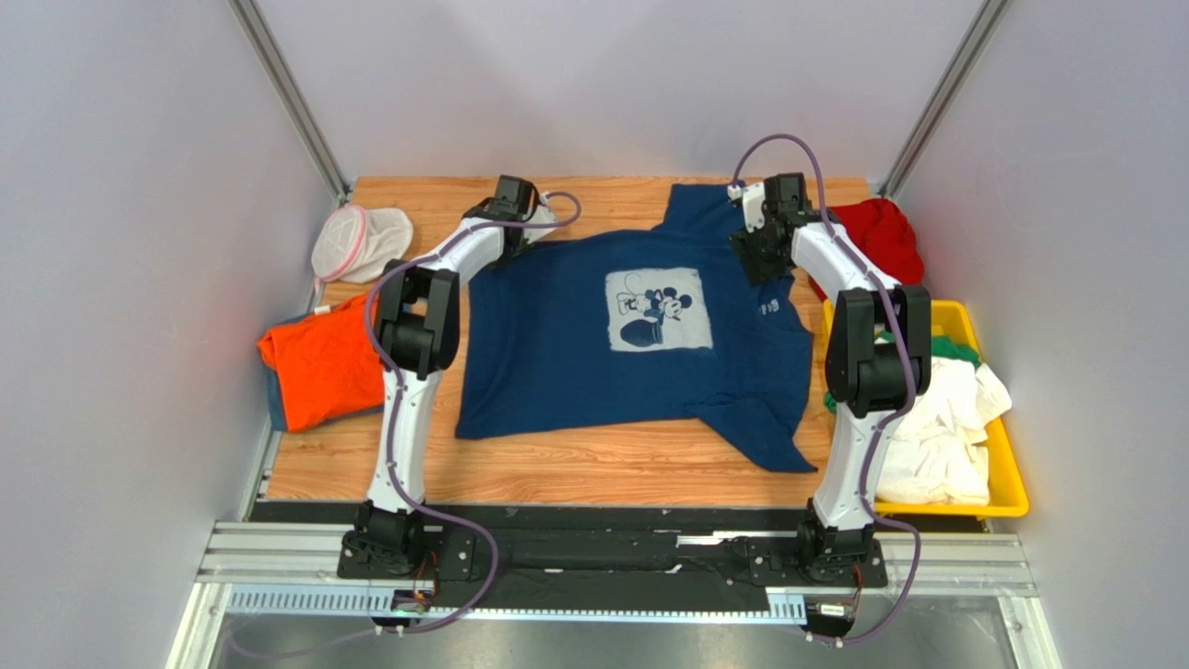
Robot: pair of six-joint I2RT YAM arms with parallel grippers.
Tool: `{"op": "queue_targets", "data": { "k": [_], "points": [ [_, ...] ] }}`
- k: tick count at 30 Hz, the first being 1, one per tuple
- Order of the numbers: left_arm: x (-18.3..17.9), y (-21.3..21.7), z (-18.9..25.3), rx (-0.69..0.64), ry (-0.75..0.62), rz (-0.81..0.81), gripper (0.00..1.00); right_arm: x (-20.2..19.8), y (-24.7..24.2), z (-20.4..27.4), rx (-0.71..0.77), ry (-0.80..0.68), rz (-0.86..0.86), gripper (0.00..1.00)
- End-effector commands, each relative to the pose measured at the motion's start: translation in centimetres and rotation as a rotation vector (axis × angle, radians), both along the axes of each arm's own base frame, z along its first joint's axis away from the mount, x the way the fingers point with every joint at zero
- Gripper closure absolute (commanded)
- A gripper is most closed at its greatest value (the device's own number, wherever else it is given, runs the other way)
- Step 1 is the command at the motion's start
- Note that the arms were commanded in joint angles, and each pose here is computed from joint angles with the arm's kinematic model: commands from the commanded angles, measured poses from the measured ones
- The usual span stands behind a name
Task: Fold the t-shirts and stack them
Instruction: Flatten the tshirt out
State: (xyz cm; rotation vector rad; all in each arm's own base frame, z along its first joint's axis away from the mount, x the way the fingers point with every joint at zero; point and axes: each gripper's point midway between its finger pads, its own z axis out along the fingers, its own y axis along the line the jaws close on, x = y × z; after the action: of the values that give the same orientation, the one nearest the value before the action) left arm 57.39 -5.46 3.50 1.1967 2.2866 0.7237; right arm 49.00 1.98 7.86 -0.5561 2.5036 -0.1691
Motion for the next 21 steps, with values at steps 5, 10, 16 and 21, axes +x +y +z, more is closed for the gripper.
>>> {"op": "queue_targets", "data": {
  "k": [5, 10, 16, 21],
  "points": [
    [1.7, 2.6, -0.9, 0.044, -0.018, 0.037, 0.50, 1.0, -0.4, 4.5, -0.012, -0.128, -0.010, 0.37],
    [3.1, 2.5, -0.4, 0.056, -0.056, 0.032, 0.50, 1.2, -0.4, 4.8, -0.006, -0.136, -0.022, 0.38],
    [4.0, 2.8, 0.7, 0.068, -0.101, 0.044, 0.50, 0.8, 0.5, 5.7, 0.040, -0.139, -0.018, 0.38],
    [3.4, 2.1, 4.1, -0.019, -0.164, 0.066, 0.44, -0.8, 1.4, 6.1, 0.056, -0.119, -0.001, 0.38]
  ]
}}
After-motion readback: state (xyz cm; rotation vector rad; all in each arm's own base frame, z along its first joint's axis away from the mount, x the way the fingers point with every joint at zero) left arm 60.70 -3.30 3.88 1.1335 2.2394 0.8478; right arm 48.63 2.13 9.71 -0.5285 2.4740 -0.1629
